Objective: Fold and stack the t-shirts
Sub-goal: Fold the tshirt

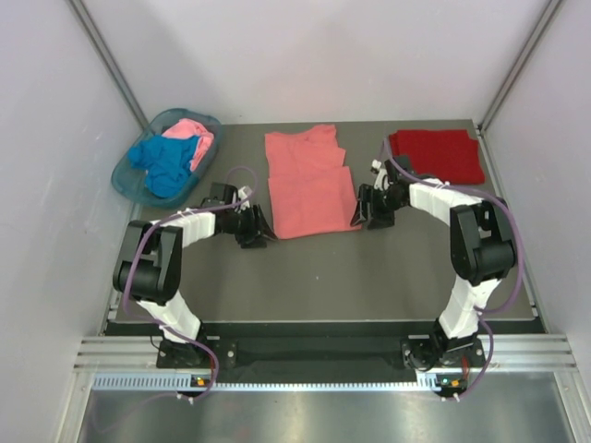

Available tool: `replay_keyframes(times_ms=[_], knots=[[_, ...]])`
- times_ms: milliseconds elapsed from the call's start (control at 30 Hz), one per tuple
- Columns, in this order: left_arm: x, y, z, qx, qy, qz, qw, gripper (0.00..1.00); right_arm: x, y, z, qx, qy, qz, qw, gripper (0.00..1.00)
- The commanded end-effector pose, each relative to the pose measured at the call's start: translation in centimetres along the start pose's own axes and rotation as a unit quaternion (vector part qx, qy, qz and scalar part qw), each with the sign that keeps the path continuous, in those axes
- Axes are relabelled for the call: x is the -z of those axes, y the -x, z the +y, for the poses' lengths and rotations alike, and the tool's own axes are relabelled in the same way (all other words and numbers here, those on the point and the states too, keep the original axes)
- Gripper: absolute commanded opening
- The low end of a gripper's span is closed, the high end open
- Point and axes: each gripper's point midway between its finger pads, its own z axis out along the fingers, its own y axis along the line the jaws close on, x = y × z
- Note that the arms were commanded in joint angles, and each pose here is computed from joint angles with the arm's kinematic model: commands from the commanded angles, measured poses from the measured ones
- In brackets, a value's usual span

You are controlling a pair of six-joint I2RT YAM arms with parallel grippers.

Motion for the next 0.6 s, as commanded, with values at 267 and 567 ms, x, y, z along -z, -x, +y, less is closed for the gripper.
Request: replay_keyframes(times_ms=[267, 567], knots=[[-2.4, 1.2, 0.1, 0.024, -0.032, -0.011, 0.999, 0.54, -1.0, 1.4, -1.7, 0.003, -0.014, -0.031, 0.999, 0.59], [-2.6, 1.1, 1.5, 0.024, 0.005, -0.008, 1.0, 0.45, -2.2, 0.2, -1.7, -0.008, 0.013, -0.017, 1.0, 0.52]])
